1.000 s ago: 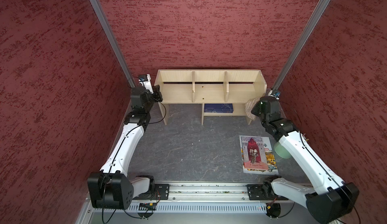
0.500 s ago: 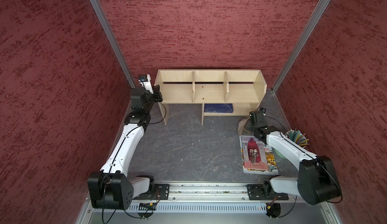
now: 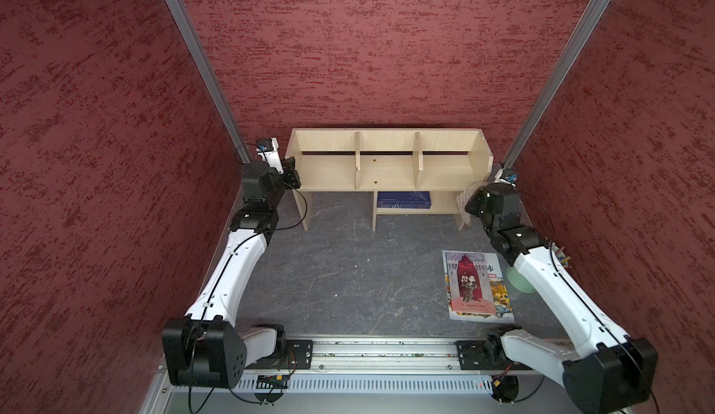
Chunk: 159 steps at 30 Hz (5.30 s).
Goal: Wipe the bookshelf clean with a cloth
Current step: Wipe the dust from the shelf.
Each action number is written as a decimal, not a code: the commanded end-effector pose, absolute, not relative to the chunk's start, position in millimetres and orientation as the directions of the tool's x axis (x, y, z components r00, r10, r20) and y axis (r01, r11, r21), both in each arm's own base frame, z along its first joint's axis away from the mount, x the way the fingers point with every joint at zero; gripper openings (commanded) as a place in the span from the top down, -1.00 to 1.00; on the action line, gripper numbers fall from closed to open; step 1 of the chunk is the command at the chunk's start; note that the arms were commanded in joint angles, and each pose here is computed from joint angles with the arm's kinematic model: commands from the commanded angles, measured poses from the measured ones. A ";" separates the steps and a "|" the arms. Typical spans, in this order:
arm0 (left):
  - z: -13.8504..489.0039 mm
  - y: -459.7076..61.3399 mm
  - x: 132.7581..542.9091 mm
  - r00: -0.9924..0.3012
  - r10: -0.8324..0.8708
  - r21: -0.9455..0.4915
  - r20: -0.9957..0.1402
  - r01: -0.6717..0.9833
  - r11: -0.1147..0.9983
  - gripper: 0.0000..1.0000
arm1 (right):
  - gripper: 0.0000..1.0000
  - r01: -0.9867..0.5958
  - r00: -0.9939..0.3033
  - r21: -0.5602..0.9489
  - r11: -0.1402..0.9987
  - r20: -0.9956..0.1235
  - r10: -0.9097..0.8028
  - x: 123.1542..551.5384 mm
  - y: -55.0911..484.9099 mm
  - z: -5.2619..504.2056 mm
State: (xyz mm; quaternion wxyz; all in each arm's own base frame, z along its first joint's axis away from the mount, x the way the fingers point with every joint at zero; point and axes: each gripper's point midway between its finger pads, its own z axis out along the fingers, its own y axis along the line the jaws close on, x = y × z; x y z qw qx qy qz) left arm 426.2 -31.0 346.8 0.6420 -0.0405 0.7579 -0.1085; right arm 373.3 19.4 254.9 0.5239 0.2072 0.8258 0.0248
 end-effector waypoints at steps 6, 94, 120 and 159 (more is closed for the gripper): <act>309.3 -54.1 419.6 -0.314 -0.284 -0.332 -0.906 0.114 0.936 1.00 | 1.00 0.388 -0.499 0.249 0.887 -0.752 0.430 370.1 16.8 146.0; 301.3 -59.4 421.3 -0.332 -0.304 -0.358 -0.893 0.114 0.927 1.00 | 1.00 -0.039 -0.526 0.098 0.994 -0.848 0.063 297.0 180.1 312.0; 296.5 -62.5 423.0 -0.353 -0.306 -0.368 -0.884 0.121 0.922 1.00 | -0.27 0.217 -0.657 0.098 0.971 -0.721 0.220 403.9 93.9 329.8; 293.3 -62.6 424.0 -0.359 -0.306 -0.368 -0.882 0.118 0.922 1.00 | 1.00 0.025 -0.586 0.307 0.951 -0.766 0.263 474.0 134.8 333.8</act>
